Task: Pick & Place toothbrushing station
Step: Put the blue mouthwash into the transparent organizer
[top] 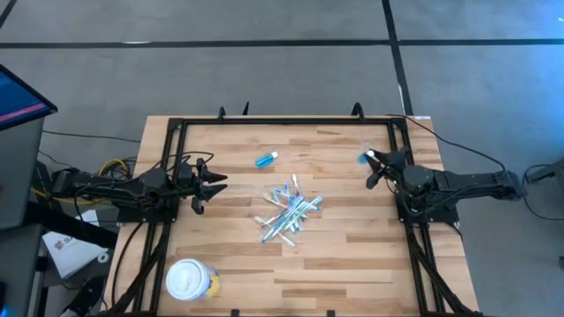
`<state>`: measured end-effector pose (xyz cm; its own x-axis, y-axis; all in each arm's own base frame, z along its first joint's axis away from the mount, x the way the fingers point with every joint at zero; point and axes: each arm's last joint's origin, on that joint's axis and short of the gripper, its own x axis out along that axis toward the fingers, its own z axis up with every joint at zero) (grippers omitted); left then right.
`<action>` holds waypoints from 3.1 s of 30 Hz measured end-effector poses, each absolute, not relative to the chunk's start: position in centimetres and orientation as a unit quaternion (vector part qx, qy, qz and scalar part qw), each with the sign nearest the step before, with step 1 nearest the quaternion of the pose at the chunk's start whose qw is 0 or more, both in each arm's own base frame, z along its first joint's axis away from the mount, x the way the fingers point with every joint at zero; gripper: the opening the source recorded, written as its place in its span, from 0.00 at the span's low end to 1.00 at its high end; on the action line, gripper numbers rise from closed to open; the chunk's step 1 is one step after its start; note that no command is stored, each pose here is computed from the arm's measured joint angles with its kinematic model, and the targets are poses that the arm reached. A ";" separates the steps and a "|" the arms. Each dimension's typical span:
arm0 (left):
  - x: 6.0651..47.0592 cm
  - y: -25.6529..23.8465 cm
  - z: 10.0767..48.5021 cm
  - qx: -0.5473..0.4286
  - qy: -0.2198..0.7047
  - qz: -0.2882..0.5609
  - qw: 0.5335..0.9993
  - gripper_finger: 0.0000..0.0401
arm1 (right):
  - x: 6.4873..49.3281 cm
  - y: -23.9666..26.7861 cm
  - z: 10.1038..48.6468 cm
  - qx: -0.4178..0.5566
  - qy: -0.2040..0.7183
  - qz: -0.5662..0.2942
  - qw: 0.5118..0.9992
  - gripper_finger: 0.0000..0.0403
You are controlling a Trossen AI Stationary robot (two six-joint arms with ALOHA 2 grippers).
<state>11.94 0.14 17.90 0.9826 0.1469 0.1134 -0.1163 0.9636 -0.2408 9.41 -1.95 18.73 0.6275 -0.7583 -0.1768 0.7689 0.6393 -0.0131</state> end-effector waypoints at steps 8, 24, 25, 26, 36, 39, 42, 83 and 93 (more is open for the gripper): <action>11.9 0.1 17.9 -0.117 -0.065 0.066 0.989 0.35 | 8.9 -3.4 18.5 0.032 0.093 -0.495 0.863 0.21; 11.9 0.1 17.9 -0.116 -0.065 0.067 0.989 0.35 | 8.4 -4.7 18.2 0.047 0.110 -0.523 0.844 0.21; 11.9 0.1 17.9 -0.116 -0.065 0.067 0.989 0.35 | 8.4 -4.7 18.1 0.047 0.111 -0.525 0.843 0.21; 11.9 0.1 17.9 -0.116 -0.065 0.067 0.989 0.35 | 8.4 -4.8 17.9 0.047 0.113 -0.527 0.841 0.21; 11.9 0.1 17.9 -0.116 -0.065 0.066 0.989 0.35 | 8.3 -5.1 16.8 0.058 0.119 -0.538 0.833 0.21; 11.9 0.1 17.9 -0.116 -0.065 0.067 0.989 0.35 | 8.4 -5.1 16.2 0.058 0.118 -0.540 0.831 0.21; 11.9 0.1 17.9 -0.116 -0.065 0.067 0.989 0.35 | 8.5 -5.2 15.7 0.062 0.110 -0.537 0.834 0.23; 11.9 0.2 18.0 -0.110 -0.070 0.082 0.988 0.35 | 9.1 -6.4 15.5 0.083 0.112 -0.534 0.834 0.23; 11.9 0.2 18.0 -0.110 -0.070 0.082 0.988 0.35 | 9.5 -6.6 13.9 0.093 0.099 -0.525 0.840 0.23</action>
<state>11.92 0.23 17.99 0.9766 0.1778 0.1211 -0.1468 0.9623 -0.2292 9.49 -6.58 13.92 0.4290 -0.8637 -0.2646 0.9007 0.4313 0.0524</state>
